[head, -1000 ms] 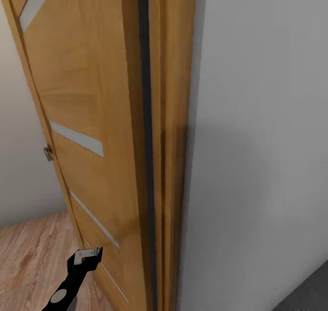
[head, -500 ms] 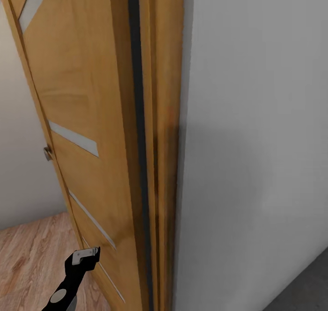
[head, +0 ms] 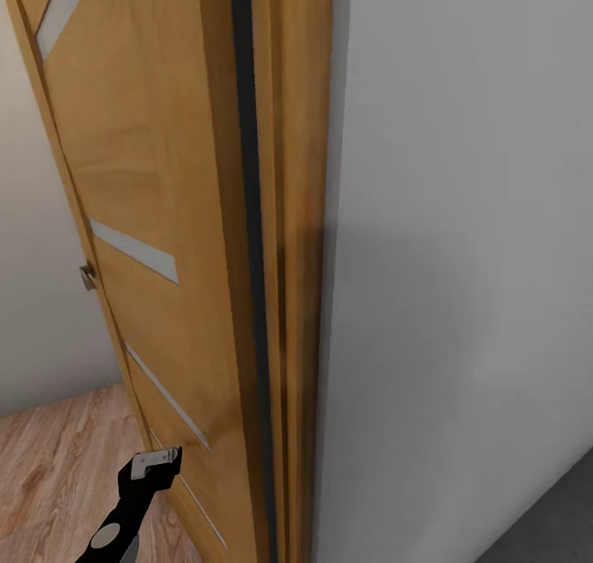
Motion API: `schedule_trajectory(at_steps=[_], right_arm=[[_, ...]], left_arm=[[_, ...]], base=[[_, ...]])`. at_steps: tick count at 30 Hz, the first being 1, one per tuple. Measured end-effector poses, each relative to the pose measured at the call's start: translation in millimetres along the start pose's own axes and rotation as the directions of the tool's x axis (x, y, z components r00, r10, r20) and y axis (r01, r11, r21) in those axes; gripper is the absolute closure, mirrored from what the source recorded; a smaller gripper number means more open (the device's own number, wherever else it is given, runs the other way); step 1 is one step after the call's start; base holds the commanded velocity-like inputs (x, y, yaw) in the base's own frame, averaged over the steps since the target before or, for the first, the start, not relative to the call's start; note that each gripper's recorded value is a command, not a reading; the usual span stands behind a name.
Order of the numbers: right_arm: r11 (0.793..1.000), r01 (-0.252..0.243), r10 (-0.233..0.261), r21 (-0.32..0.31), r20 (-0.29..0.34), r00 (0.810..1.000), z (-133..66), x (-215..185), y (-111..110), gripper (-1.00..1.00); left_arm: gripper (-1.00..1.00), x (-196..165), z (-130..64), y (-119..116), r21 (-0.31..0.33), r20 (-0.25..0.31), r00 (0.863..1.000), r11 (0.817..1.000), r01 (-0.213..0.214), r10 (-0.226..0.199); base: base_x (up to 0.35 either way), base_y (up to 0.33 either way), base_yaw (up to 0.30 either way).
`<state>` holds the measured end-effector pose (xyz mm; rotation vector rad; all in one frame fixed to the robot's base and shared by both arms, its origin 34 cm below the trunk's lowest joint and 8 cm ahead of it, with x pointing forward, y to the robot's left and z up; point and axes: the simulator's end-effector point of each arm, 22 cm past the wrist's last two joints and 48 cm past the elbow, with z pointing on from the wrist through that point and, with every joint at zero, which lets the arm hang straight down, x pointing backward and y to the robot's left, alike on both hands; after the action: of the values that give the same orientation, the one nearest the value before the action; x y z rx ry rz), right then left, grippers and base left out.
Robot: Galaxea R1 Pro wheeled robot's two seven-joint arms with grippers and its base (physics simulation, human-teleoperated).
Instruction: Move the two storage containers from the living room to the garage. In the garage, place one container on the floor and stack the other container on top of it (either order is fine).
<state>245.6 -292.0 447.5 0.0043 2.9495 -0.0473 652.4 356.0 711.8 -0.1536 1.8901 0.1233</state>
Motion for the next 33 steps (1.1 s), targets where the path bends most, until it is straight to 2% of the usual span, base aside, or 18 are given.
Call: schedule_trajectory(at_steps=[9, 14, 33], right_arm=[[1.0, 0.001, -0.001, 0.0, 0.0, 1.0, -0.1, 0.0, 0.0, -1.0], [1.0, 0.0, 0.0, 0.0, 0.0, 1.0, -0.1, 0.1, -0.1, -1.0], [1.0, 0.0, 0.0, 0.0, 0.0, 1.0, 0.0, 0.1, 0.0, -1.0]], left_arm=[[-1.0, 0.8, -0.7, -1.3, 0.018, -0.001, 1.0, 1.0, 0.007, -0.007], [-1.0, -0.2, -0.3, -10.3, 0.042, 0.001, 1.0, 0.999, -0.009, 0.009], [-1.0, 0.3, -0.3, -10.1, 0.042, 0.0, 1.0, 0.999, -0.01, 0.01]], base=[[0.032, 0.0, 0.0], [0.084, 0.0, 0.0], [0.007, 0.0, 0.0]])
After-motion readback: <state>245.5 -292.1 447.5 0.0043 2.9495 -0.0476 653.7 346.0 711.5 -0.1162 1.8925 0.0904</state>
